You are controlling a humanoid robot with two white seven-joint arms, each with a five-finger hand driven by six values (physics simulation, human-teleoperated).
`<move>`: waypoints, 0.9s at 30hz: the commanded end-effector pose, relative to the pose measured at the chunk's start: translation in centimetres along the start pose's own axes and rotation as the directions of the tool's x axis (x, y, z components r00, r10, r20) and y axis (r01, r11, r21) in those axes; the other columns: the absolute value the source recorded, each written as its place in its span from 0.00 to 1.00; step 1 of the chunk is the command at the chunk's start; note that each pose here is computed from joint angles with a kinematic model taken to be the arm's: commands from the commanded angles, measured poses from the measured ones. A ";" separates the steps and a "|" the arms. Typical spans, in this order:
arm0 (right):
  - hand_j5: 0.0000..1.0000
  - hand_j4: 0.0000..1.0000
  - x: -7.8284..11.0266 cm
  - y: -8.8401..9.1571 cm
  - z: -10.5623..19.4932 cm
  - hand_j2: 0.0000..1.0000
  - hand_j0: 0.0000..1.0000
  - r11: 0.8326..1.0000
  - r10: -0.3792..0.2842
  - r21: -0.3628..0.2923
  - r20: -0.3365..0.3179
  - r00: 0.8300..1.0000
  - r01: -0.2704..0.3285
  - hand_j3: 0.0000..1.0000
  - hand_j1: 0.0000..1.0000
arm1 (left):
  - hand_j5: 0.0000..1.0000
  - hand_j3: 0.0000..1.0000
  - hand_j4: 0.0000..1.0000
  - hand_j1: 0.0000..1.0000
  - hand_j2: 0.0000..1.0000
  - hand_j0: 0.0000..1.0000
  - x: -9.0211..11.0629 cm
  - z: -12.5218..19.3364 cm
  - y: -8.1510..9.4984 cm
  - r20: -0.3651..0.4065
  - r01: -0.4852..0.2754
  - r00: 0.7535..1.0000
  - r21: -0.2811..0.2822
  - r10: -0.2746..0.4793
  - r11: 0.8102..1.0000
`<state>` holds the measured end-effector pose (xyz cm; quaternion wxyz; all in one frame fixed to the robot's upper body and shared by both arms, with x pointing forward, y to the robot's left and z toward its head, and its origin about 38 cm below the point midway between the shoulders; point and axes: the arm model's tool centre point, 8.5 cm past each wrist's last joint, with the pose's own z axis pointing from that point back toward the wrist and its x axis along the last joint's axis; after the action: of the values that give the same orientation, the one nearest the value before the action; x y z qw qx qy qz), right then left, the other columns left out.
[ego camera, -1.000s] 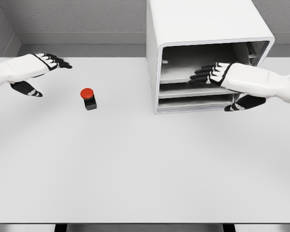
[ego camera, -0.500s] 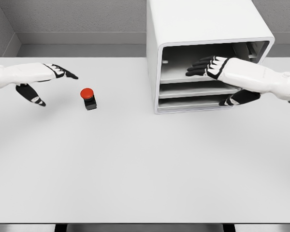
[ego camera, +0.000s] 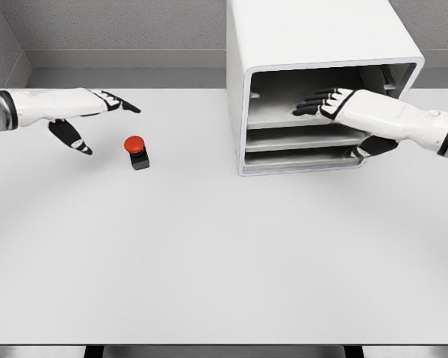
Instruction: Slide open multi-storey tabletop storage cabinets and put open load switch and slide close multi-storey tabletop storage cabinets
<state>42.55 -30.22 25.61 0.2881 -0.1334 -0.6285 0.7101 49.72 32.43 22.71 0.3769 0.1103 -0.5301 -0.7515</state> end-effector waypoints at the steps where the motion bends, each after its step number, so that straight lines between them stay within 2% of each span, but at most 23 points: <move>1: 1.00 1.00 -1.0 0.5 0.3 1.00 1.00 1.000 -0.024 0.006 -0.029 0.999 0.024 1.00 1.00 | 1.00 1.00 1.00 1.00 1.00 1.00 0.7 -1.1 -0.1 0.023 0.003 1.000 -0.003 -0.003 1.000; 3: 1.00 1.00 -1.4 1.0 -0.3 1.00 1.00 0.999 -0.051 -0.005 -0.033 0.998 0.051 1.00 1.00 | 1.00 1.00 1.00 1.00 1.00 1.00 0.9 -1.5 -0.2 0.027 0.013 1.000 -0.014 -0.012 1.000; 6: 1.00 1.00 -1.2 1.3 -0.8 1.00 1.00 0.998 -0.058 -0.006 -0.022 0.998 0.058 1.00 1.00 | 1.00 1.00 1.00 1.00 1.00 1.00 1.5 -2.5 -0.3 0.042 0.034 0.999 -0.027 -0.032 0.999; 9: 1.00 1.00 -1.0 1.4 -1.5 1.00 1.00 0.999 -0.047 -0.003 -0.021 0.999 0.047 1.00 1.00 | 1.00 1.00 1.00 1.00 1.00 1.00 1.9 -3.3 -0.4 0.058 0.034 0.998 -0.027 -0.032 0.999; 13: 1.00 1.00 -1.1 1.3 -2.4 1.00 1.00 0.999 -0.035 -0.003 -0.021 0.999 0.034 1.00 1.00 | 1.00 1.00 1.00 1.00 1.00 1.00 2.1 -3.6 -1.2 0.064 0.035 0.997 -0.054 -0.031 0.998; 16: 1.00 1.00 -1.1 1.3 -3.1 1.00 1.00 1.000 0.003 0.013 -0.038 0.999 -0.002 1.00 1.00 | 1.00 1.00 1.00 1.00 1.00 1.00 2.3 -4.1 -1.6 0.073 0.035 0.997 -0.068 -0.030 0.997; 19: 1.00 1.00 -1.8 1.9 -3.3 1.00 1.00 1.000 -0.020 0.021 -0.055 0.998 0.021 1.00 1.00 | 1.00 1.00 1.00 1.00 1.00 1.00 2.4 -4.2 -2.2 0.075 0.036 0.997 -0.089 -0.029 0.995; 21: 1.00 1.00 -2.5 2.6 -3.3 1.00 1.00 0.999 -0.028 0.034 -0.079 0.996 0.031 1.00 1.00 | 1.00 1.00 1.00 1.00 1.00 1.00 2.6 -4.4 -1.9 0.081 0.045 0.996 -0.085 -0.038 0.995; 27: 1.00 1.00 -2.5 2.8 -3.5 1.00 1.00 0.999 -0.029 0.039 -0.080 0.996 0.032 1.00 1.00 | 1.00 1.00 1.00 1.00 1.00 1.00 3.2 -5.3 -2.1 0.097 0.056 0.994 -0.106 -0.046 0.993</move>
<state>45.74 -28.84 21.98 0.3239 -0.1449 -0.6065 0.7115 49.61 27.12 19.67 0.3369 0.0719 -0.5030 -0.7927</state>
